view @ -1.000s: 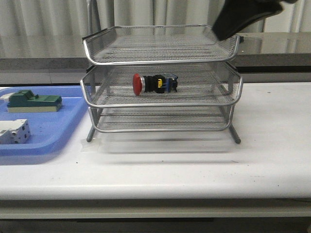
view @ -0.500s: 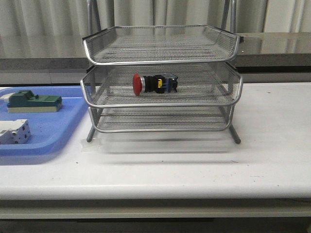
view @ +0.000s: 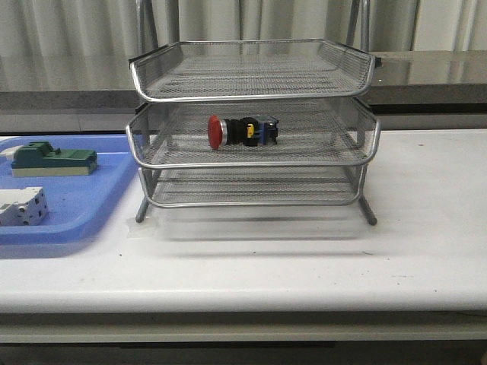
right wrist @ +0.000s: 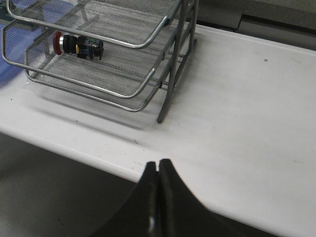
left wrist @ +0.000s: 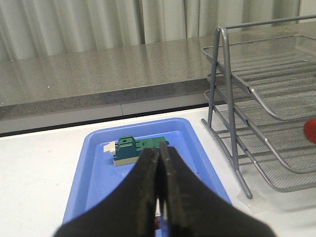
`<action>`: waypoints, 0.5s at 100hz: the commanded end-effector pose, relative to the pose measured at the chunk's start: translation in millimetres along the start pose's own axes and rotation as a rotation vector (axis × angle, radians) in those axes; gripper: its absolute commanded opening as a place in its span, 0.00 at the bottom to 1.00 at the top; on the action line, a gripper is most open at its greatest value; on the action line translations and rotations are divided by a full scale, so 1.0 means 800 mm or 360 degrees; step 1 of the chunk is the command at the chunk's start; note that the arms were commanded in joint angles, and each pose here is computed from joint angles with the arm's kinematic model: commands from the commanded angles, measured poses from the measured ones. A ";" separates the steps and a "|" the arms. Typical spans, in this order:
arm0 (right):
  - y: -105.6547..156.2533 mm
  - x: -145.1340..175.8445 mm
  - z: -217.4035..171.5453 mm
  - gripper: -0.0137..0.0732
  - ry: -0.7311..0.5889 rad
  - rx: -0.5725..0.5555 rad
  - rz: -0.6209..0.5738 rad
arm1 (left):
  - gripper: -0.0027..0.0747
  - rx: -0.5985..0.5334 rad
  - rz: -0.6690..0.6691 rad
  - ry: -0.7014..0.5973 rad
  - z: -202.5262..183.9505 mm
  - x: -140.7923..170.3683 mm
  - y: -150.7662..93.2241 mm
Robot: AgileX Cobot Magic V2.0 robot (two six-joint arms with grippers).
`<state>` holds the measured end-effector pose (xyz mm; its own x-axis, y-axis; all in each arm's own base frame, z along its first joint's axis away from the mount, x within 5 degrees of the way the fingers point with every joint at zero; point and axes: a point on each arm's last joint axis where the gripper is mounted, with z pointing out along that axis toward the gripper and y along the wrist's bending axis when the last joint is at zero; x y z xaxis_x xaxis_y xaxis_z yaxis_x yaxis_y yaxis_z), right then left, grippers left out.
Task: Place button on rack with both arms
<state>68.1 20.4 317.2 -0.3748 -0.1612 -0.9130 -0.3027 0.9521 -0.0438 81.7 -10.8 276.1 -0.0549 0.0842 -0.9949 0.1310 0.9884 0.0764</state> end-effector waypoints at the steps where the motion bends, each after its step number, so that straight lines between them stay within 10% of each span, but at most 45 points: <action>1: -0.002 -0.012 -0.012 0.09 -0.0160 0.0029 0.0001 | 0.01 -0.0059 -0.0041 -0.0156 -0.001 -0.020 0.005; 50: -0.002 -0.011 -0.014 0.09 -0.0170 0.0030 0.0001 | 0.01 -0.0059 -0.0041 -0.0156 -0.001 -0.020 0.005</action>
<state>59.5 18.0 316.7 -0.3566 -0.1539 -0.9215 -0.3013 0.9526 -0.0425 81.7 -10.8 276.1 -0.0549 0.0842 -0.9949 0.1310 0.9884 0.0764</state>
